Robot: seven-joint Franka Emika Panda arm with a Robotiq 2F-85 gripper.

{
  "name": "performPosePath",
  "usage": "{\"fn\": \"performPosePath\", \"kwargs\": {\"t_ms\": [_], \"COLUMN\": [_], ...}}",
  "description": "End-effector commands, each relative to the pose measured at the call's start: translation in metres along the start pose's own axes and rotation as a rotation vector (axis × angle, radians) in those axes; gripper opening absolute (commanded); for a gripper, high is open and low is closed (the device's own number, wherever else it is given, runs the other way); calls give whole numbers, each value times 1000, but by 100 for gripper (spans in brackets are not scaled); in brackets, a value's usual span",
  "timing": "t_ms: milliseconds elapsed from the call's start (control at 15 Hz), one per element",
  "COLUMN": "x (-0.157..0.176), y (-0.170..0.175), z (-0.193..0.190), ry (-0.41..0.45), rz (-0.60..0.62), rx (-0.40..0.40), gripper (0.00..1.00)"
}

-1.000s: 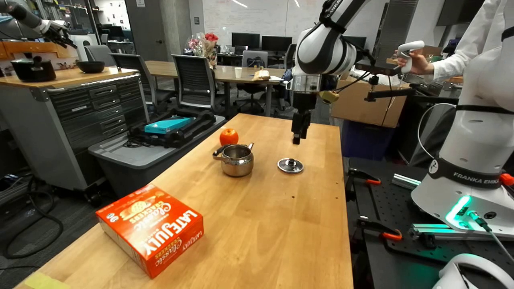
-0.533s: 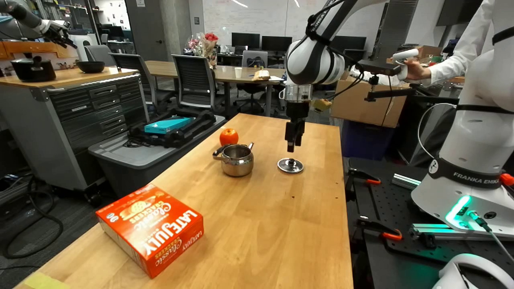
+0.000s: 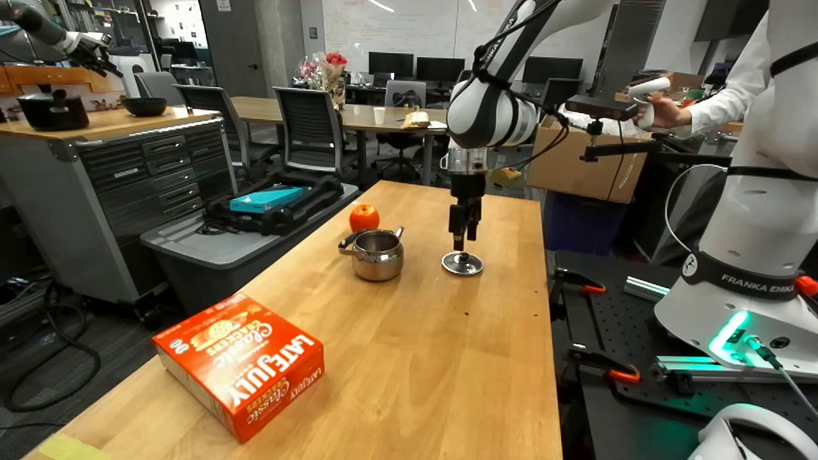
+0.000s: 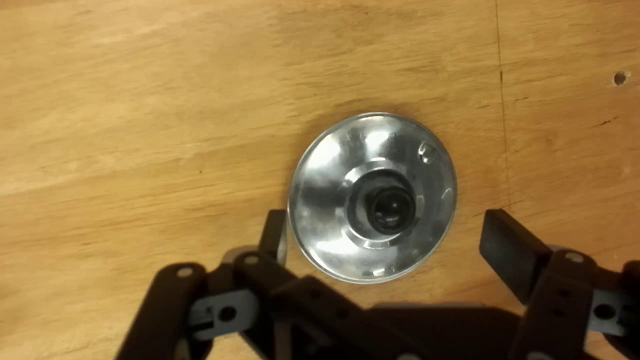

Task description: Place the lid on the teapot

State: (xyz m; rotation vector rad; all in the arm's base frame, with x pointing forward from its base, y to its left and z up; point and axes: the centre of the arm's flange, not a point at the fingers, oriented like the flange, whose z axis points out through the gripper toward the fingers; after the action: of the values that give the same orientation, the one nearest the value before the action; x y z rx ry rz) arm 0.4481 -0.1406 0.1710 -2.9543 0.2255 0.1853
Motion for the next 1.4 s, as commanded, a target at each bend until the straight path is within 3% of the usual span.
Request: {"fn": "performPosePath", "kwargs": {"t_ms": [0,600,733,867,933,1067,1333], "x": [11,3,2,2,2,1,0], "y": [2,-14,-15,-15,-14,-13,-11], "z": [6,9,10,11,11,12,13], "ry": [-3,5,5,3,3,4,1], "rz": [16,-26,-27,-28,-27,-26,-26], "rx": [10,9,5,2,0,-5,-11], "gripper": [100,100,94,82,65,47,18]}}
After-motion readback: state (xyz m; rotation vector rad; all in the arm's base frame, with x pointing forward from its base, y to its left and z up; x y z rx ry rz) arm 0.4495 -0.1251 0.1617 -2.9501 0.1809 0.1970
